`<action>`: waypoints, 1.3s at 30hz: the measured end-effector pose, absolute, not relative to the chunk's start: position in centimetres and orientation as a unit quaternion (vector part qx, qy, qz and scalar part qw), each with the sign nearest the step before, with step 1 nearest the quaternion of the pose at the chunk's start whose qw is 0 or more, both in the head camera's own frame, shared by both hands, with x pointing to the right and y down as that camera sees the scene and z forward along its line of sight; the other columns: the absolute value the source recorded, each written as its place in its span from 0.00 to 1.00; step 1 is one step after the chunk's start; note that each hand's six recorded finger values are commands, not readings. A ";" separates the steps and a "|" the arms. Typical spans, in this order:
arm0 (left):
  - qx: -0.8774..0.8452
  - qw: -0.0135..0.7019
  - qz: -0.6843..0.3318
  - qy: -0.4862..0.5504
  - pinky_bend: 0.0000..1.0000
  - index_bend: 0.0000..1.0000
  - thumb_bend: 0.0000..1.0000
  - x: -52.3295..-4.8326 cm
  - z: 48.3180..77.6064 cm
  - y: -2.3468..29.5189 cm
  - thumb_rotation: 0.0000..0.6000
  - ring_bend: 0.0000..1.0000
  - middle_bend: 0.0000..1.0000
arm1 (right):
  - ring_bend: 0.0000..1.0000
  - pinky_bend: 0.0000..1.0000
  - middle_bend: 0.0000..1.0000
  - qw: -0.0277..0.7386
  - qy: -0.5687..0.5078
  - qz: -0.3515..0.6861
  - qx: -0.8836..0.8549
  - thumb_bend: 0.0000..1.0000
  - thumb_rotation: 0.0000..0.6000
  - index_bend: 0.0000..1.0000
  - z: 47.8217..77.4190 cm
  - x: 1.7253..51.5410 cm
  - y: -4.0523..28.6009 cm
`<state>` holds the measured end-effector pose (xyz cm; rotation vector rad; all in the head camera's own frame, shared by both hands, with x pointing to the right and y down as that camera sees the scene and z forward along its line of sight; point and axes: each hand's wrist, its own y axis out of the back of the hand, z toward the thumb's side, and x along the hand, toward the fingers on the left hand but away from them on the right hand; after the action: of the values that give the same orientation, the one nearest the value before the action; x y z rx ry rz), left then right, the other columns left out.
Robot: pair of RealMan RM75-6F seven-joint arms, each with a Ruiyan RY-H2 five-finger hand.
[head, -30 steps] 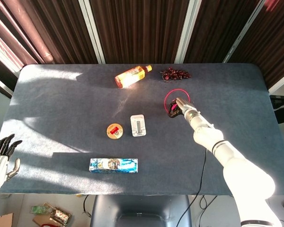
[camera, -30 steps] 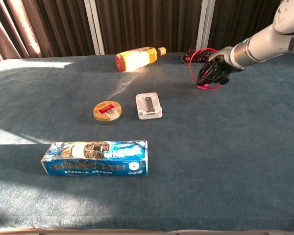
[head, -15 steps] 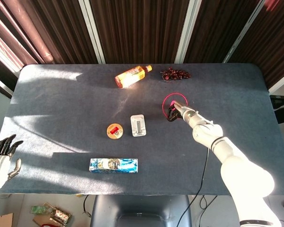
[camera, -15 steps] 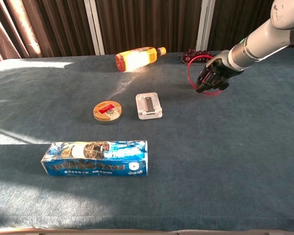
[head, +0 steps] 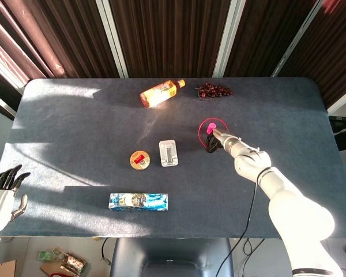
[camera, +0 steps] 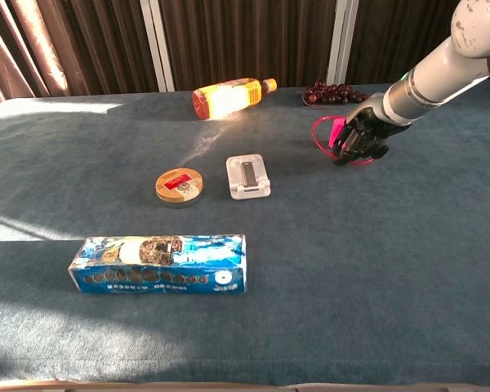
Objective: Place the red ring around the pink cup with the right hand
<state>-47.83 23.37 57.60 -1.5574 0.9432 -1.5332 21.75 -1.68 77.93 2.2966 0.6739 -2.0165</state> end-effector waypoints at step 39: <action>-0.610 0.399 -0.564 0.388 0.13 0.20 0.54 -46.9 55.8 24.1 1.00 0.09 0.08 | 0.65 0.71 0.56 -0.395 0.331 -0.582 0.628 0.21 1.00 0.42 57.9 32.8 15.1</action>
<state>-46.91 24.07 55.82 -1.5451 0.9811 -1.4275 32.82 15.08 57.93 2.7056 1.4259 -2.5070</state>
